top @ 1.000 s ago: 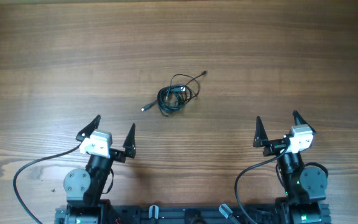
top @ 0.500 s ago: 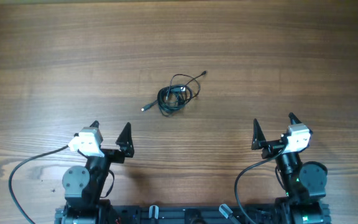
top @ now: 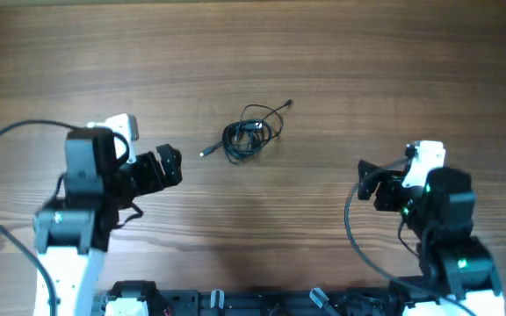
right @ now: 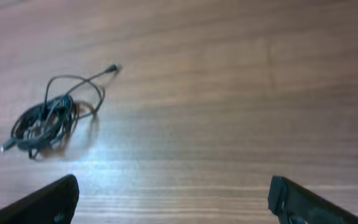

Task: Untangle cables
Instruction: 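Move both grippers toward the black cable bundle and grasp it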

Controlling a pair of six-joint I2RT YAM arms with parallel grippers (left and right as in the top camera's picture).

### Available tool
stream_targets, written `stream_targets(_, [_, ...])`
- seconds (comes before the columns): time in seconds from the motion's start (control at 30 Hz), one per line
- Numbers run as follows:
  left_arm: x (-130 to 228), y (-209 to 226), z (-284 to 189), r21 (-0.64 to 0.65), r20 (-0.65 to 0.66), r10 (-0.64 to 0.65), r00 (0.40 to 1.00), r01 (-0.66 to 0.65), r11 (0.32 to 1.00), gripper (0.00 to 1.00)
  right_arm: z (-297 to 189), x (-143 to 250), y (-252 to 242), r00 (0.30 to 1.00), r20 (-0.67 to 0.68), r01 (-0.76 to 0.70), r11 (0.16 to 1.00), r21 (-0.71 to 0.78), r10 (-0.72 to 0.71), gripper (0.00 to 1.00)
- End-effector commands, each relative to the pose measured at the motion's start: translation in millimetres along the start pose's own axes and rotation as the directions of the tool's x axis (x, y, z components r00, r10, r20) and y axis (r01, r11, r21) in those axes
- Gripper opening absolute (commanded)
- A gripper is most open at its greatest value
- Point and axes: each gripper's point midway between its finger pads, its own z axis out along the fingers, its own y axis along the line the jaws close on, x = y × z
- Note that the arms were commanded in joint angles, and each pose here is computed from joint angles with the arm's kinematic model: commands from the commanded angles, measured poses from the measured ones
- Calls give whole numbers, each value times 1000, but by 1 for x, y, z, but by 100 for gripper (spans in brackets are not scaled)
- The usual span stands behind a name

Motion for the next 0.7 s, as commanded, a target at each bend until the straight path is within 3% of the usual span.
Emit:
stream_targets(0.0, [1,-3,-1,-19,-101,-17,995,16,1000,100,-5,-18,6,990,-112,90,996,9,-88,100])
stream_targets(0.1, [-4,-4,2,-14,-90,-16,996,14,1000,100,-2,-17,15,983,-170,63,997,-33,-68,100])
stream_targets(0.17, [-23,-21,3,70,-20,-35,999,36,997,100,0,-14,20,980,-186,54,996,-65,-66,100])
stream_targets(0.23, [-57,-48,4,216,64,-141,988,124,968,100,-1,-16,29,981,-180,47,992,-117,-68,100])
stream_targets(0.33, [-65,-63,25,250,27,-224,974,210,945,100,-1,-18,34,983,-172,46,989,-141,-70,100])
stream_targets(0.5, [-5,-74,115,63,-262,-326,908,354,933,99,-1,-17,33,982,-176,45,989,-140,-70,100])
stream_targets(0.63, [38,-70,169,-111,-380,-466,799,461,880,98,-1,-17,33,982,-178,45,989,-139,-70,100])
stream_targets(0.67, [43,-72,179,-114,-389,-461,798,455,883,98,-1,-16,33,981,-179,45,989,-139,-70,100])
